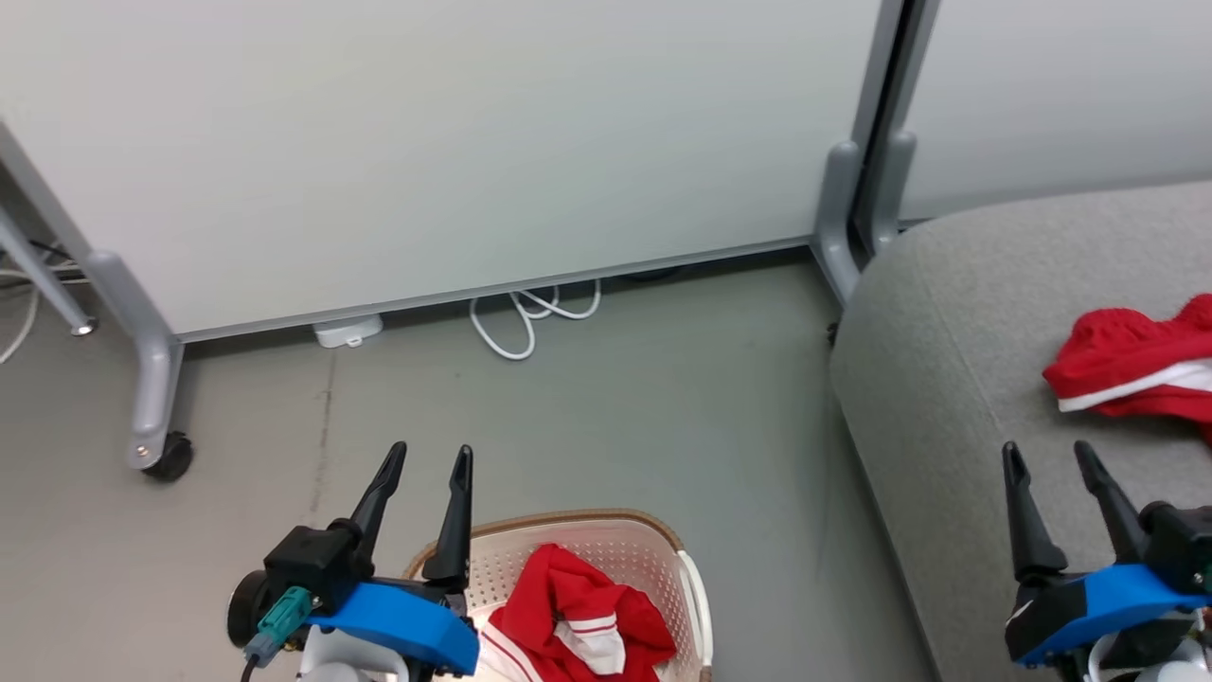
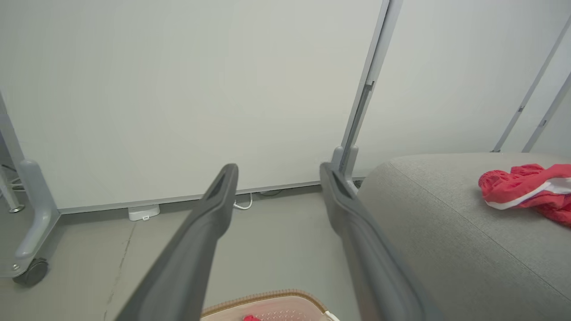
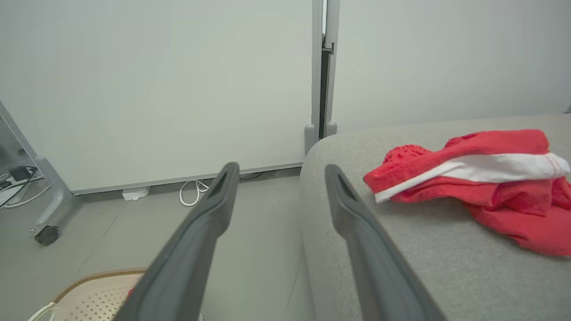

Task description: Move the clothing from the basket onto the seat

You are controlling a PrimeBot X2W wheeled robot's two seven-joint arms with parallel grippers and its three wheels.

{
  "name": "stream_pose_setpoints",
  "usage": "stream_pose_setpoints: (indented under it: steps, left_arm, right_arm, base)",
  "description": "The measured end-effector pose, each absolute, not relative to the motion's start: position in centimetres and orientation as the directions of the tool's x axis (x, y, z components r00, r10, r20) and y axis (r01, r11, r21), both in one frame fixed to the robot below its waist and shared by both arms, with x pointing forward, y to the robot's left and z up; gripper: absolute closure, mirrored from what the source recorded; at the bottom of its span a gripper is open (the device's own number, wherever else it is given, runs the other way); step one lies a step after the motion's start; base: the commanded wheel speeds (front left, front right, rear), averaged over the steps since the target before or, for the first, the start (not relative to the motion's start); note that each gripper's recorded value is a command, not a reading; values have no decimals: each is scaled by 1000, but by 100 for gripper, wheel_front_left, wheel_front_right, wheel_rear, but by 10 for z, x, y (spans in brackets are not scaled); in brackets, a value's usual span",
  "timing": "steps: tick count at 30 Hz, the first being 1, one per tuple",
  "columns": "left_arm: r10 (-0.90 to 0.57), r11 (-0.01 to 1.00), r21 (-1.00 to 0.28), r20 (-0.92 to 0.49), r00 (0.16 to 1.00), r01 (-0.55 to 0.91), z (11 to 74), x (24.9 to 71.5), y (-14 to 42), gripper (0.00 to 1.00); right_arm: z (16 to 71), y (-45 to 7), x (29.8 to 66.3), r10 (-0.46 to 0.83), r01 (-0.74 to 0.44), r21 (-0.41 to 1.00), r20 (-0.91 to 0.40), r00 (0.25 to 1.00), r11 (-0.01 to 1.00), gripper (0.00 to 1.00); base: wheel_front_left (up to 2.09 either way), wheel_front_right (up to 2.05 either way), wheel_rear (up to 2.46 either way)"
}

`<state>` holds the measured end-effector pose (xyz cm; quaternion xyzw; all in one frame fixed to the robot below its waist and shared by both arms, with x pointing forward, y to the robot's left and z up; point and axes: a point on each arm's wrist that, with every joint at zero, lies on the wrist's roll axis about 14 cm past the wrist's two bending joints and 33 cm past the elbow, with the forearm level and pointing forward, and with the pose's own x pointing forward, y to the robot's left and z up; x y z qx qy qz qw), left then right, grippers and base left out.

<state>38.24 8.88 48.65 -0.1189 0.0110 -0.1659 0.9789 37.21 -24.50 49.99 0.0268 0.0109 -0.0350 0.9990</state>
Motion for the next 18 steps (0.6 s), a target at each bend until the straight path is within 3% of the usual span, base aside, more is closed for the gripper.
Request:
stream_pose_setpoints:
  steps: [6, 18]
  left_arm:
    - [-230, 946, -233, 7, 973, 225, 483, 372, 123, 0]
    - [-112, 964, -243, -12, 994, 106, 476, 359, 160, 0]
  right_arm:
    - [507, -204, 371, 22, -21, 82, -7, 1000, 996, 0]
    - [514, -174, 372, 93, -93, 87, 2, 996, 992, 0]
  base:
    - [0, 0, 0]
    - [0, 0, 0]
